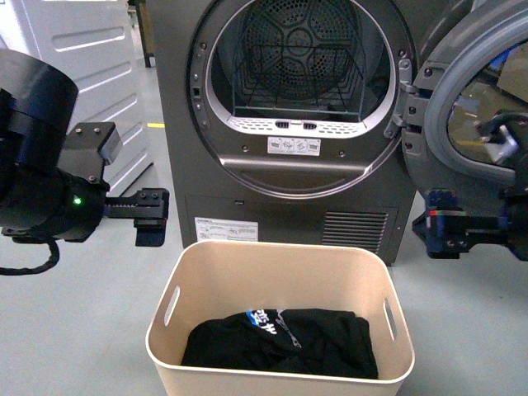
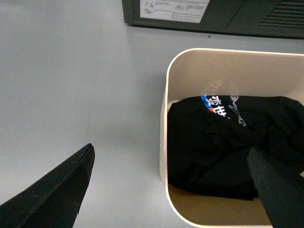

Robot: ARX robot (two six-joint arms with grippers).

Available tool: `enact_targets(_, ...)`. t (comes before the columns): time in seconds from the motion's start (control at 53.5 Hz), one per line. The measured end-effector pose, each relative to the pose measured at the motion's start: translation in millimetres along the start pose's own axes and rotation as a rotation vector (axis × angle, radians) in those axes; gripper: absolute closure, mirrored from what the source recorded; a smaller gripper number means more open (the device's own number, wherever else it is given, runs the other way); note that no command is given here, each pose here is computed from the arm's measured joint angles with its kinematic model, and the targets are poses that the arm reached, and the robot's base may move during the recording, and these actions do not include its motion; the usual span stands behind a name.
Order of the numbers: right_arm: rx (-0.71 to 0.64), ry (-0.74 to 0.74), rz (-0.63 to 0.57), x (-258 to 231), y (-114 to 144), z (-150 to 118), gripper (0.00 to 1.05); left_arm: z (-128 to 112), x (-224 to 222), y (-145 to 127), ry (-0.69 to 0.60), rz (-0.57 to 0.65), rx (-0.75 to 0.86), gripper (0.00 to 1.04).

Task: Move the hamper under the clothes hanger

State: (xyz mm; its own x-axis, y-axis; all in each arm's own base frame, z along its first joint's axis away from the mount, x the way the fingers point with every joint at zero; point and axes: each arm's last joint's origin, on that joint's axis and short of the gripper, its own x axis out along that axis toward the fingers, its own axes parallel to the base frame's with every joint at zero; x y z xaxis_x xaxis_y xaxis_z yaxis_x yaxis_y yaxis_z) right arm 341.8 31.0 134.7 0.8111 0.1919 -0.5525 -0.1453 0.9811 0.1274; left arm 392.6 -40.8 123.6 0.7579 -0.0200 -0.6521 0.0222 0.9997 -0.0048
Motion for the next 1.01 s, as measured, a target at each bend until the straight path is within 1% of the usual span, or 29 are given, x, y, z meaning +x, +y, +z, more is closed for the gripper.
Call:
enact_targets(0.187, 0.021, 0.237, 0.008, 52, 7, -10, 0.08, -14, 44, -2, 0.073, 0.032, 0.002, 0.07)
enact_targets(0.299, 0.015, 0.310, 0.003, 79, 11, -10, 0.08, -19, 61, -3, 0.092, 0.021, -0.017, 0.07)
enact_targets(0.448, 0.012, 0.348, -0.035, 110, 7, -11, 0.08, -23, 80, -5, 0.106, 0.001, -0.038, 0.07)
enact_targets(0.635, 0.029, 0.388, -0.070, 141, -7, -26, 0.08, -27, 103, -6, 0.118, -0.012, -0.048, 0.07)
enact_targets(0.822, 0.049, 0.399, -0.093, 156, -18, -34, 0.08, -29, 116, -8, 0.126, -0.031, -0.058, 0.07)
enact_targets(1.009, 0.075, 0.390, -0.108, 171, -29, -38, 0.08, -40, 134, -11, 0.164, -0.031, -0.055, 0.07)
